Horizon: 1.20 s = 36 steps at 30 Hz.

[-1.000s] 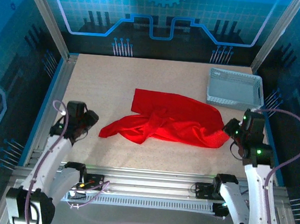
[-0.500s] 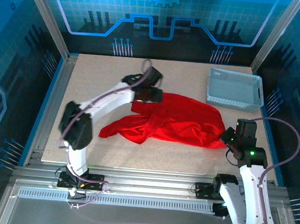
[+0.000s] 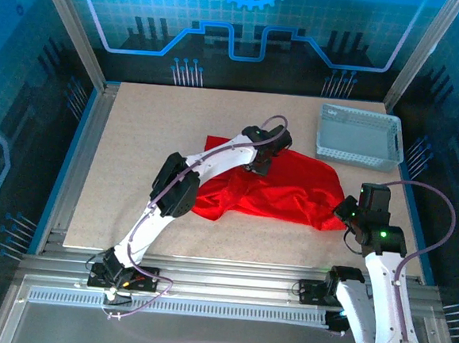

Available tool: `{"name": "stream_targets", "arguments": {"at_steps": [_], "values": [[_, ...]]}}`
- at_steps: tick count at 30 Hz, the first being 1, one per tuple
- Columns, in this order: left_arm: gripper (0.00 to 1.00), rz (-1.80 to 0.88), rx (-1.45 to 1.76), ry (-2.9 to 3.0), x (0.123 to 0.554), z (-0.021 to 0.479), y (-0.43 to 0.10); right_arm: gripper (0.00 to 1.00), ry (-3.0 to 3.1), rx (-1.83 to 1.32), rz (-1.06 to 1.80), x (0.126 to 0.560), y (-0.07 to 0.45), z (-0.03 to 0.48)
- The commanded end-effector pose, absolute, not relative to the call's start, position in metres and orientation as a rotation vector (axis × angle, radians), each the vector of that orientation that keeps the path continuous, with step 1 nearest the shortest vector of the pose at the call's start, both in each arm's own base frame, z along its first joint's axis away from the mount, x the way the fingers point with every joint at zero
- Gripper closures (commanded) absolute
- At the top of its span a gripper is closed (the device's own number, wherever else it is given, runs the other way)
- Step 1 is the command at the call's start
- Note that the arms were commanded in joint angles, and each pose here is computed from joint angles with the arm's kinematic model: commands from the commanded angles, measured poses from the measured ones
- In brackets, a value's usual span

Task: Fold the inside-out t-shirt

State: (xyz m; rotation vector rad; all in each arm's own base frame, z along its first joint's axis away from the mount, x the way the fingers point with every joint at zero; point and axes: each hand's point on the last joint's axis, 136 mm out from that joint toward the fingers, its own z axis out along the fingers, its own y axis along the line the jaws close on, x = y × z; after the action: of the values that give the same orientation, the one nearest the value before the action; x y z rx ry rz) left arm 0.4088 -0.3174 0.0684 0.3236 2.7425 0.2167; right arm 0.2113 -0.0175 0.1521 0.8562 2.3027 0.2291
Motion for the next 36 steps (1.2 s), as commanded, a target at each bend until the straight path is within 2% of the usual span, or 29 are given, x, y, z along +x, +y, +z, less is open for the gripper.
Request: {"name": "stream_targets", "arguments": {"at_steps": [1, 11, 23, 29, 36], "values": [[0.4, 0.354, 0.379, 2.737, 0.408, 0.067, -0.303, 1.0, 2.295, 0.852, 0.234, 0.214, -0.019, 0.151], [0.32, 0.339, 0.406, 2.767, 0.407, 0.051, -0.309, 1.0, 2.298, 0.849, 0.239, 0.216, -0.018, 0.15], [0.53, 0.444, 0.359, 2.716, 0.428, 0.054, -0.29, 1.0, 2.305, 0.832, 0.249, 0.218, -0.016, 0.152], [0.58, 0.471, 0.3, 2.676, 0.439, 0.069, -0.279, 1.0, 2.318, 0.828, 0.264, 0.22, -0.014, 0.149], [0.6, 0.462, 0.268, 2.677, 0.448, 0.068, -0.271, 1.0, 2.324, 0.818, 0.273, 0.222, -0.012, 0.149]]}}
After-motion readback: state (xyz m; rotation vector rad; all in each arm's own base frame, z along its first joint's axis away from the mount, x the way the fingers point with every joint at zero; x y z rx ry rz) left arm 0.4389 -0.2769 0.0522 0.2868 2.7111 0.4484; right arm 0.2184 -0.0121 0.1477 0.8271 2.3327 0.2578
